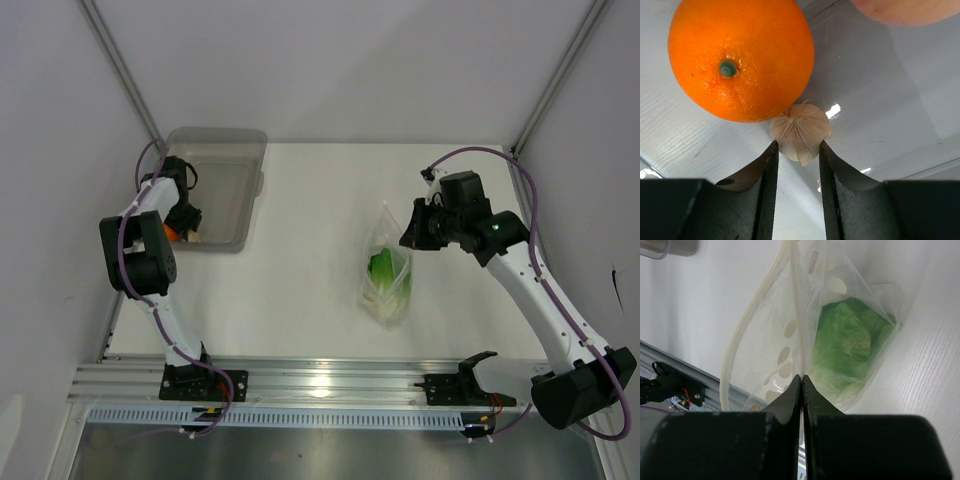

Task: Place the food in the zip-top bag and seal the zipper
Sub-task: Pick up the fake vegetable from the bin.

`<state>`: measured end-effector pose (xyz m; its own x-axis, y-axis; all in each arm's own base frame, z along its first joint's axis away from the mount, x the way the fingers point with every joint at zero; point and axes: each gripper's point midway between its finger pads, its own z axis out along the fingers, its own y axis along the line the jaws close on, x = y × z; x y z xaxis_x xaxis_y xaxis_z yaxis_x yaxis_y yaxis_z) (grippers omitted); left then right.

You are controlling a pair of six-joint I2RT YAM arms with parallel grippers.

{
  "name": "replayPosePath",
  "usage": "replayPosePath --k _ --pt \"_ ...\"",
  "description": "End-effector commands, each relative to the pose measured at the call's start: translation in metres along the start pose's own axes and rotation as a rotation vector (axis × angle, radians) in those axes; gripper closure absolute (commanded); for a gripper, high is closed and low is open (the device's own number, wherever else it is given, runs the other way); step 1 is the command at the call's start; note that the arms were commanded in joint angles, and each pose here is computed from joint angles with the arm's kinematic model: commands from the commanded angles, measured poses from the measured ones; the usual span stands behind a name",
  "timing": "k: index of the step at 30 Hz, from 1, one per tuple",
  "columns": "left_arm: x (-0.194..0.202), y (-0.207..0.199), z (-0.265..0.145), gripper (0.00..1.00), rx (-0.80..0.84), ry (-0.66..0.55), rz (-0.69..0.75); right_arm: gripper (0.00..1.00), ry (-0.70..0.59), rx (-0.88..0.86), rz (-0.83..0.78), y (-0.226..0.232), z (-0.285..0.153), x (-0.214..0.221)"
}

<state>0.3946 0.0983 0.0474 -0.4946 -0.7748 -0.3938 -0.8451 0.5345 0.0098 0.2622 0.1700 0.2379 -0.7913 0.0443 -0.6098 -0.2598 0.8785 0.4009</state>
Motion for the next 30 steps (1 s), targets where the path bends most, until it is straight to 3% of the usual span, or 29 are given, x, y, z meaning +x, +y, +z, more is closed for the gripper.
replayPosePath --k 1,8,15,23,30 --pt "-0.009 -0.009 -0.007 0.65 0.052 -0.013 -0.012 1.00 -0.058 -0.018 -0.013 0.011 -0.011 -0.016" --pt "-0.010 -0.023 -0.044 0.66 0.154 -0.043 -0.005 1.00 -0.045 -0.012 -0.005 0.010 -0.006 -0.014" --pt "0.017 -0.059 -0.114 0.66 0.354 -0.071 0.093 1.00 -0.035 -0.007 0.005 0.010 -0.001 -0.013" --pt "0.061 -0.080 -0.228 0.63 0.651 -0.111 0.209 1.00 -0.032 0.013 0.019 0.008 0.002 -0.012" --pt "0.128 -0.088 -0.334 0.61 0.982 -0.048 0.340 1.00 -0.019 0.023 0.029 0.009 0.007 -0.010"
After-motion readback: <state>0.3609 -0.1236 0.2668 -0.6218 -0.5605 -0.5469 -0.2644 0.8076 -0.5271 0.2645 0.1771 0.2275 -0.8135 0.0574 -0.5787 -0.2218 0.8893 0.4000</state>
